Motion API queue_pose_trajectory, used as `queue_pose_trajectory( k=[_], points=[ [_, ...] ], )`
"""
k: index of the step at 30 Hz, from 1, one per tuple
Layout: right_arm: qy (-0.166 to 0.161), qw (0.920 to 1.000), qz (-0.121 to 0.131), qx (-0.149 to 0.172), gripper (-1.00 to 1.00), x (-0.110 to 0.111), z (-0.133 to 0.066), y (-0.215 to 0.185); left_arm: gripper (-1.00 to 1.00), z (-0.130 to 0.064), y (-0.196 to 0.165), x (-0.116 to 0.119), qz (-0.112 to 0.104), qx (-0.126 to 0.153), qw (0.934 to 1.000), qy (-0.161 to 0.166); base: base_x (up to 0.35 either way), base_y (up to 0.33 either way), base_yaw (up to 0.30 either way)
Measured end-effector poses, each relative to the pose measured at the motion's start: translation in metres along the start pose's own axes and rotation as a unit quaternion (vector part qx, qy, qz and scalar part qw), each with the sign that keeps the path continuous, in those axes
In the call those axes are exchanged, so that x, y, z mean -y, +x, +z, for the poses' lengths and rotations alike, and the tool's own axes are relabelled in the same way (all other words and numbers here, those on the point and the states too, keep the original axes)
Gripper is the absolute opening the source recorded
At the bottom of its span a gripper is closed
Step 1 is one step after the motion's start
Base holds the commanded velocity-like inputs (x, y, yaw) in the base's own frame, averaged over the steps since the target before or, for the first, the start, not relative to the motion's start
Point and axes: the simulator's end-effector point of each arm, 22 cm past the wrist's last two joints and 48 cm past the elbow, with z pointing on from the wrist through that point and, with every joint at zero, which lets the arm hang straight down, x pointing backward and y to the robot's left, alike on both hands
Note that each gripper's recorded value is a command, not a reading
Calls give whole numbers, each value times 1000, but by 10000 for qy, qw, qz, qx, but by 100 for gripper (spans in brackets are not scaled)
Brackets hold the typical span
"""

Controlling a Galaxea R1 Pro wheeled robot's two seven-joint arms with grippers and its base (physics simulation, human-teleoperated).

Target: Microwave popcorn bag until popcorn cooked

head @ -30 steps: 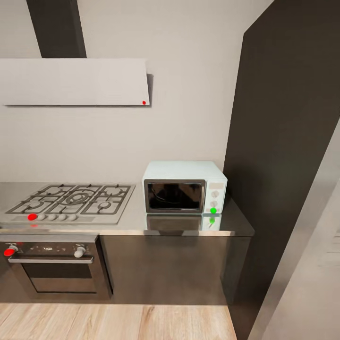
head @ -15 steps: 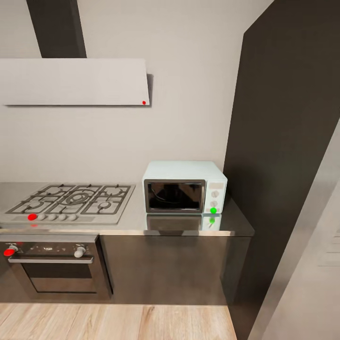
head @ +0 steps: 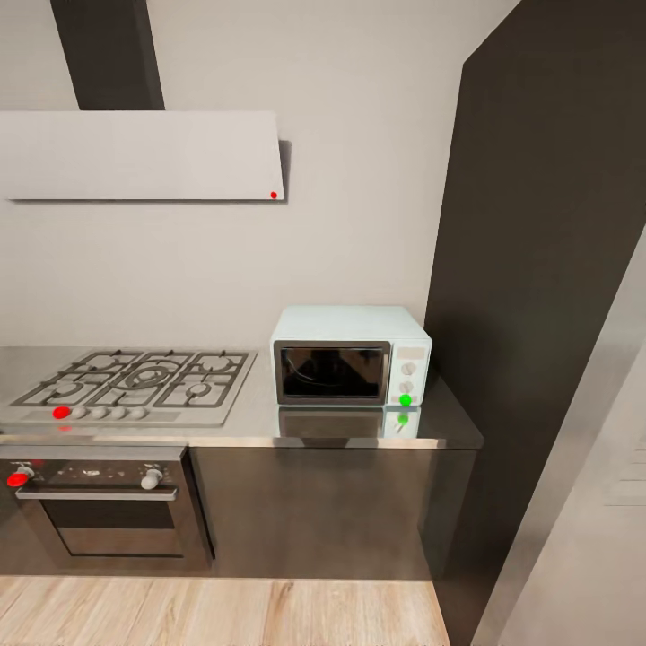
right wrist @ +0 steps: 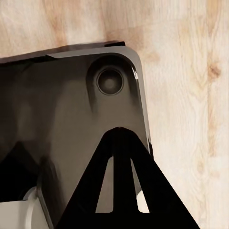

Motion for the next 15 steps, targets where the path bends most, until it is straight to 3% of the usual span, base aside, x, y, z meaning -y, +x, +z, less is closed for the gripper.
queue_pose_trajectory(
  k=[3, 5, 7, 10, 11, 13, 15],
  points=[
    [3, 10000, -12, 1, -100, 1, 0, 0, 100, 0, 0, 0, -1, 0, 10000, 0, 0, 0, 0],
    [73, 10000, -9, 19, -100, 11, 0, -2, 100, 0, 0, 0, -1, 1, 10000, 0, 0, 0, 0],
    [246, 9997, -7, 68, -100, 35, -2, -8, 100, 0, 0, 0, -12, 2, 10000, -1, 0, 0, 0],
    [264, 9996, -125, 41, -100, 40, -2, -6, 100, 0, -1, -5, -56, 6, 10000, -35, 0, 0, 0],
    [200, 9994, -284, 4, -100, 34, -2, -3, 100, 0, -1, -5, -64, 7, 10000, -41, 0, 0, 0],
    [-72, 9959, -899, -57, -100, 4, -1, 4, 100, 0, -1, -6, -77, 10, 10000, -50, 0, 0, 0],
    [-146, 9939, -1095, -69, -100, -3, -1, 6, 100, 0, -1, -6, -74, 9, 10000, -47, 0, 0, 0]
  ],
)
